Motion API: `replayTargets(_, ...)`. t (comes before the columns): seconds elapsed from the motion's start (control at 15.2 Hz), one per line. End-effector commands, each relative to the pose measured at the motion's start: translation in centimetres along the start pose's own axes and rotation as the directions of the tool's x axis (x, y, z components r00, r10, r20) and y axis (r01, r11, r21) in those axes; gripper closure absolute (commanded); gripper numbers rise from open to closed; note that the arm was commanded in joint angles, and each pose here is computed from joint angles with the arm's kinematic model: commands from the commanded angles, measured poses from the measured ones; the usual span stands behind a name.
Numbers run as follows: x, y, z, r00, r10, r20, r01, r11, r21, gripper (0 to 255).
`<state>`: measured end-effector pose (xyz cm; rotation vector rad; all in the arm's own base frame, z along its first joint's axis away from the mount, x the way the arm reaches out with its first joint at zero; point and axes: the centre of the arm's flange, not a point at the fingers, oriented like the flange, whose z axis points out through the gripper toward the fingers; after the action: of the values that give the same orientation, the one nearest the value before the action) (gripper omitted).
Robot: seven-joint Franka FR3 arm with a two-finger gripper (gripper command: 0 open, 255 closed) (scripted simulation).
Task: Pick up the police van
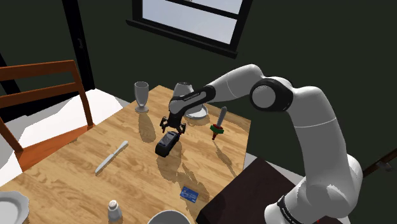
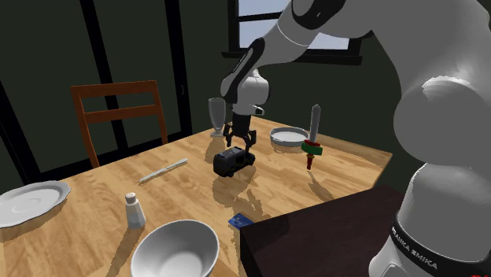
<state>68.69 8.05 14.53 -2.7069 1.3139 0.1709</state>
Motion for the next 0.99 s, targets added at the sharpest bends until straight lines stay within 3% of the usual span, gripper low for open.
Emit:
replayTargets(0.0, 0.2, 0.1, 0.6, 1.0, 0.0, 0.0, 0.0, 1.0, 0.0, 0)
replayTargets(0.07, 0.1, 0.0, 0.6, 1.0, 0.0, 0.0, 0.0, 1.0, 0.0, 255)
replayTargets(0.66, 0.2, 0.1, 0.6, 1.0, 0.0, 0.0, 0.0, 1.0, 0.0, 255)
replayTargets(0.92, -0.1, 0.0, -1.5, 1.0, 0.0, 0.0, 0.0, 1.0, 0.0, 255)
